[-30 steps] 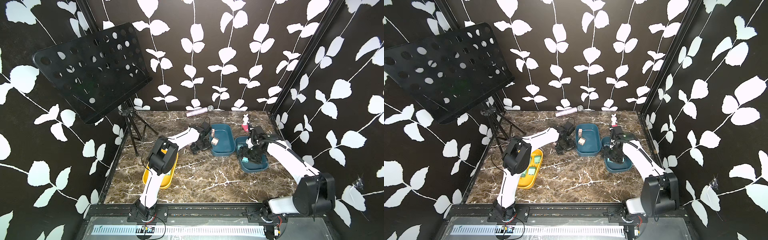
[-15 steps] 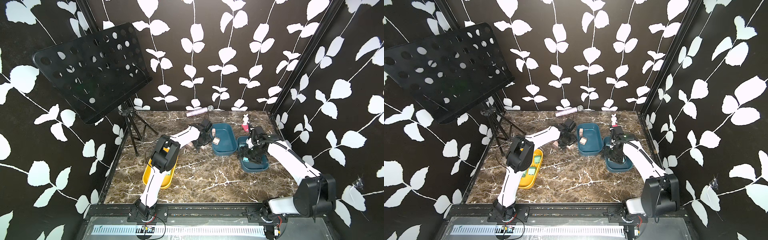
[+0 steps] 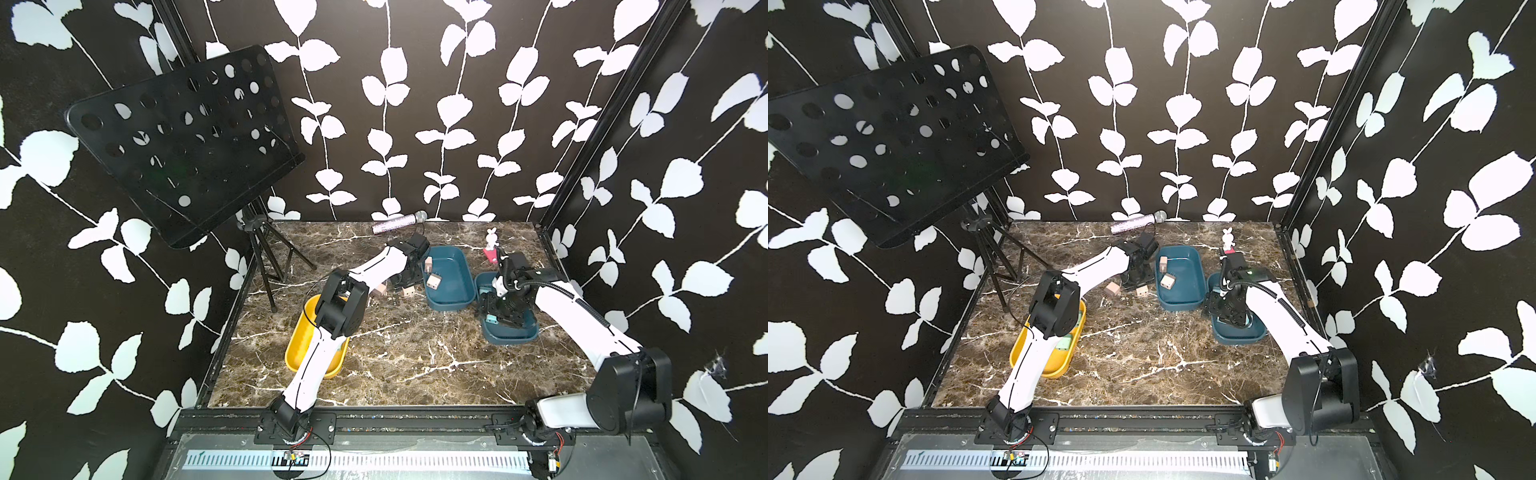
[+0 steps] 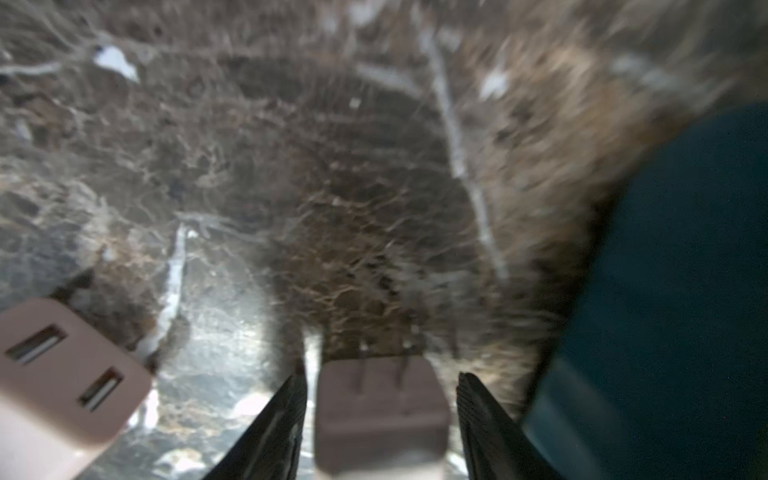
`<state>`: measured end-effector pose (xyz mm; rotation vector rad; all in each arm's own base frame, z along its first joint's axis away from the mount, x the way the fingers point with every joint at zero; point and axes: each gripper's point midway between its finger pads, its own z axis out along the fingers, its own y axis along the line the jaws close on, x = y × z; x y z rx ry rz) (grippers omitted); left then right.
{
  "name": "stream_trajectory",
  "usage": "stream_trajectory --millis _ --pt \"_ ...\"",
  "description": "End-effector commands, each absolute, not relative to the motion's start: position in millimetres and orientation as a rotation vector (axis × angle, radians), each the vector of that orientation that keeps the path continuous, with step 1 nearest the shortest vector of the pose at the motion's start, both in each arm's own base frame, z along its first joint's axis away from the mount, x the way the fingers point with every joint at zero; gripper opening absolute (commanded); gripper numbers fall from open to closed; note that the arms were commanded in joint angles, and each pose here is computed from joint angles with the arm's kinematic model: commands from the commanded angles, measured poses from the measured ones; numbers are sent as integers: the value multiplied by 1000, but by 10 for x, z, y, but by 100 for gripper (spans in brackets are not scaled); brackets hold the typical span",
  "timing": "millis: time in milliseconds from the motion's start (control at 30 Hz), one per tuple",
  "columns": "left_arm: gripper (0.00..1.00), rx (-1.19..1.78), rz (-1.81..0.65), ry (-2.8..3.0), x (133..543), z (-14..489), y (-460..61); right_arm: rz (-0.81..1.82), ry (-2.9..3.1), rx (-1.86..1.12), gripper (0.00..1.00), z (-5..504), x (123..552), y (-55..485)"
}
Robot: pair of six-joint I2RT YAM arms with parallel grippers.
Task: Place the plugs by color into the storage box
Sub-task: Pick up the plug from the center of the board.
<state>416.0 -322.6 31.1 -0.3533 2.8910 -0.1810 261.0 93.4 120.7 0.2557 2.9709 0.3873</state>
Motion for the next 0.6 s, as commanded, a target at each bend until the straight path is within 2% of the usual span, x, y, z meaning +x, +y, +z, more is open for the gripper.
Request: stream_trajectory --millis 0,67,200,300,567 --pt "60 -188 -42 2955 3995 330 -3069 388 2964 258 76 1270 2633 929" --pt "59 -126 2 2967 3954 329 -3021 392 2960 257 76 1286 2667 937" --pt "51 -62 72 2991 3878 275 -2915 408 2935 247 76 1382 2805 983" --pt "38 -21 94 2994 3854 273 -2878 421 2920 239 76 1455 2920 1018" --pt "36 81 85 2969 3861 469 -2858 444 2867 181 76 1645 3292 1125"
